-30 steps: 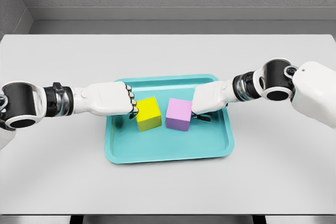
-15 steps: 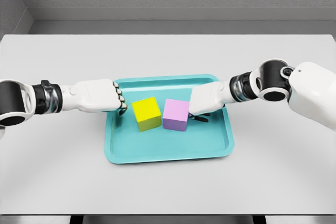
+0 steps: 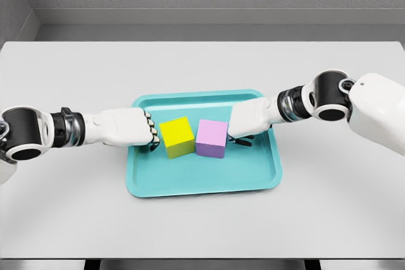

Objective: Push two cubes

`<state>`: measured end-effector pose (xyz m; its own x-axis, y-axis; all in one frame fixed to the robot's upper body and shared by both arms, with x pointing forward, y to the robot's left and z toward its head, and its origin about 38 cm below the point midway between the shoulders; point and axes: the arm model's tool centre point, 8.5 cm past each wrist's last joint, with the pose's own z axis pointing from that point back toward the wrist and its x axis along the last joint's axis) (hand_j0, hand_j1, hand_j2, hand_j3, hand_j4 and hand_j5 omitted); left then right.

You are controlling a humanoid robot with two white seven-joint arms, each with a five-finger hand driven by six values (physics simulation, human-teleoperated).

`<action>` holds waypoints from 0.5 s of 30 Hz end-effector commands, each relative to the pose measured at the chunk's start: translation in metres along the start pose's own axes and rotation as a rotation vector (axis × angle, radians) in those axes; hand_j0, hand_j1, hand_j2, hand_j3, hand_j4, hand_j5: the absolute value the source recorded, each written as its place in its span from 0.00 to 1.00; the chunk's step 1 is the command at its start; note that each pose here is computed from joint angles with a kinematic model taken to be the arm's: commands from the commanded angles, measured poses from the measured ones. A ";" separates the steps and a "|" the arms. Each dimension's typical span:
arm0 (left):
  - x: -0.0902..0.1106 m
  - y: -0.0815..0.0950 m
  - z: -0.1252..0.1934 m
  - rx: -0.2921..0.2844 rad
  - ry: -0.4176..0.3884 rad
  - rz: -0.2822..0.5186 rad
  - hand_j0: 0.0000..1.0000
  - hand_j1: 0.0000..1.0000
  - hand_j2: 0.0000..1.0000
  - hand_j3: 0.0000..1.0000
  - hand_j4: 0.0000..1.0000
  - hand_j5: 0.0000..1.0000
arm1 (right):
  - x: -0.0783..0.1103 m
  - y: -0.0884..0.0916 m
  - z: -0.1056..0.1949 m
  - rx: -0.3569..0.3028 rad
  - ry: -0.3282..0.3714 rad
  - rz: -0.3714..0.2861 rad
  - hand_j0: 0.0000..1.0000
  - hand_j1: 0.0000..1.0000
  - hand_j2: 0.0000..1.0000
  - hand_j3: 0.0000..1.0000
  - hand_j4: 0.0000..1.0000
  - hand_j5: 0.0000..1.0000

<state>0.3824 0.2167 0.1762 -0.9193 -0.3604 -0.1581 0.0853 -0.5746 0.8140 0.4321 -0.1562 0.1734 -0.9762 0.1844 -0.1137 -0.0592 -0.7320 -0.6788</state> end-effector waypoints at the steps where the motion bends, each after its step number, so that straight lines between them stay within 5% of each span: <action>1: -0.001 -0.001 0.001 0.001 0.004 0.006 0.50 0.50 0.50 0.50 0.50 0.50 | 0.000 0.000 0.000 -0.001 0.000 -0.003 0.17 0.17 0.17 0.17 0.17 0.17; 15: -0.003 -0.006 -0.018 0.011 -0.005 0.052 0.50 0.50 0.50 0.50 0.50 0.50 | -0.005 0.007 -0.002 0.021 0.009 -0.017 0.16 0.16 0.16 0.16 0.16 0.16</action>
<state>0.3905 0.2085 0.1630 -0.9160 -0.3836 -0.1174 0.1249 -0.5508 0.8252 0.4365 -0.1605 0.1696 -0.9735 0.1992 -0.1121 -0.0750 -0.7418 -0.6664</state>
